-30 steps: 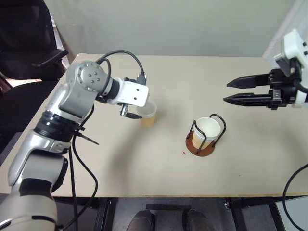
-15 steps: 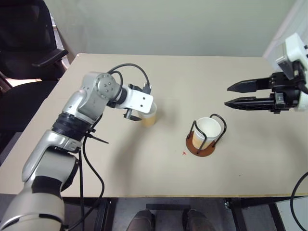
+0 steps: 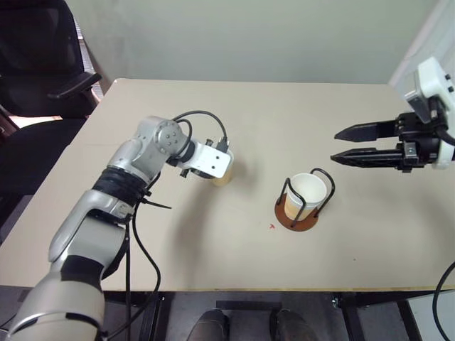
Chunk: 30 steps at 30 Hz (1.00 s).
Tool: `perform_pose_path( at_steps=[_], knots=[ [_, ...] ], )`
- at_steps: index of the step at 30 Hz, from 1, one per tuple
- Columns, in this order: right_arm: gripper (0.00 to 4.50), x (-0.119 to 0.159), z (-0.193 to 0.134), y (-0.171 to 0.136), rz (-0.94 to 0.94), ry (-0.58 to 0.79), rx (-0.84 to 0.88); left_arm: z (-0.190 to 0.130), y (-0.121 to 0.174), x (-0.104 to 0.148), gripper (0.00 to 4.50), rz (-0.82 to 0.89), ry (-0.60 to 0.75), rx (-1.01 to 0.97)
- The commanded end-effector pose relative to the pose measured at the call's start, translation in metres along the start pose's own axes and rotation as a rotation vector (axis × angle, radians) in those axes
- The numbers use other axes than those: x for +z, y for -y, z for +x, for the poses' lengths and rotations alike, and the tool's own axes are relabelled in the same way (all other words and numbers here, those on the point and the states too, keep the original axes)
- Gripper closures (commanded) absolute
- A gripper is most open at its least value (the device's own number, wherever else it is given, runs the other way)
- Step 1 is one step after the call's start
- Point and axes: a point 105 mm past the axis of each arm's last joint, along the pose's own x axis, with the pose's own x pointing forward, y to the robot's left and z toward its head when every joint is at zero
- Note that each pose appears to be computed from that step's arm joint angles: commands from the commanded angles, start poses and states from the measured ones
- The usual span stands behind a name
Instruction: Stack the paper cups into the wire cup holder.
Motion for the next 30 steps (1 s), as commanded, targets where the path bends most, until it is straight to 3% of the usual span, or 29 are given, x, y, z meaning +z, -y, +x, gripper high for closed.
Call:
perform_pose_path(
  at_steps=[1,3,11,16,22,30],
  knots=[
    [2.23,0.009,-0.011,-0.002,-0.045,0.016,-0.031,-0.015,-0.012,0.011,3.79,0.038,0.058,-0.002],
    [2.23,0.007,-0.012,-0.004,-0.037,0.009,-0.019,-0.021,-0.010,0.016,4.48,0.025,0.108,-0.047],
    [2.23,-0.002,-0.016,-0.006,0.012,-0.012,0.024,-0.050,-0.006,0.020,4.48,0.000,0.209,-0.152],
    [2.23,-0.008,-0.015,-0.004,0.042,-0.004,0.018,-0.065,-0.012,0.035,4.48,-0.010,0.285,-0.152],
    [2.23,-0.045,-0.021,-0.012,0.074,-0.169,-0.001,-0.092,-0.036,0.092,4.48,0.076,0.471,-0.163],
    [2.23,-0.039,-0.026,-0.029,0.104,-0.119,-0.054,-0.096,-0.057,0.144,4.48,0.278,0.553,-0.197]
  ],
)
